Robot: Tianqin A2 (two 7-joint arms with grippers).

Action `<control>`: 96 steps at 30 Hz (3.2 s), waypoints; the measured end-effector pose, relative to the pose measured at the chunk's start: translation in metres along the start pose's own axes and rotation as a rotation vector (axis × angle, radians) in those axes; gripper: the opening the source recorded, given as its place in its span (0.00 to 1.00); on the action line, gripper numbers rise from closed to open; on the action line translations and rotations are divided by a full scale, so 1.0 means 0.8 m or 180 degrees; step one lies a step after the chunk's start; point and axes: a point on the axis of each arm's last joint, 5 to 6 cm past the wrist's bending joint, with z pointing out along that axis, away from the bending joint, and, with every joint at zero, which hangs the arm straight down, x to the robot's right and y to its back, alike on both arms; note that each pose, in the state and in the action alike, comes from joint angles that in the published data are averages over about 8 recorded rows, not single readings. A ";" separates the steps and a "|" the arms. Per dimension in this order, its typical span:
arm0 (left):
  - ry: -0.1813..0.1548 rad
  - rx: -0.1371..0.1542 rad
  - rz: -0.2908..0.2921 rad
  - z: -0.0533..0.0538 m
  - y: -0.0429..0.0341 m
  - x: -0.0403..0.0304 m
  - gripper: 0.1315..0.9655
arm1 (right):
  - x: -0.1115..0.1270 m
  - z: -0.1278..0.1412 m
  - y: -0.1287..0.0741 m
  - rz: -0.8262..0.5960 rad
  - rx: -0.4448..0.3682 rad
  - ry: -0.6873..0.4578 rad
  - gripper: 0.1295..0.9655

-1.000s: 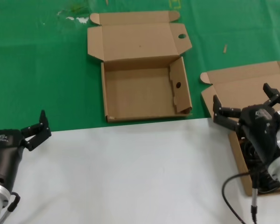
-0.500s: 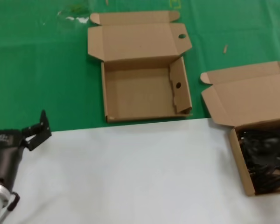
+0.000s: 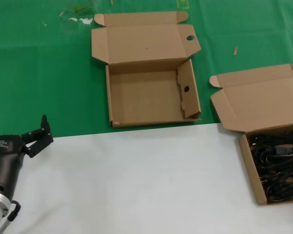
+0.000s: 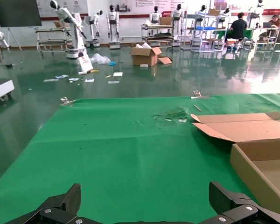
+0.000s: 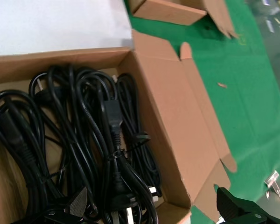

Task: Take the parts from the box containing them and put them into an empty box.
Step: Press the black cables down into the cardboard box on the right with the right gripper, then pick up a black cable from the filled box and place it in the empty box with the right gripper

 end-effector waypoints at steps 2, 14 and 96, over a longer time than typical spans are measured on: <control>0.0000 0.0000 0.0000 0.000 0.0000 0.0000 1.00 | 0.004 0.004 0.002 -0.0114 -0.0035 -0.0035 1.00; 0.0000 0.0000 0.0000 0.000 0.0000 0.0000 1.00 | -0.005 0.044 -0.011 -0.0210 -0.0002 -0.0129 1.00; 0.0000 0.0000 0.0000 0.000 0.0000 0.0000 1.00 | 0.022 0.033 -0.120 -0.0340 0.0693 0.0164 0.11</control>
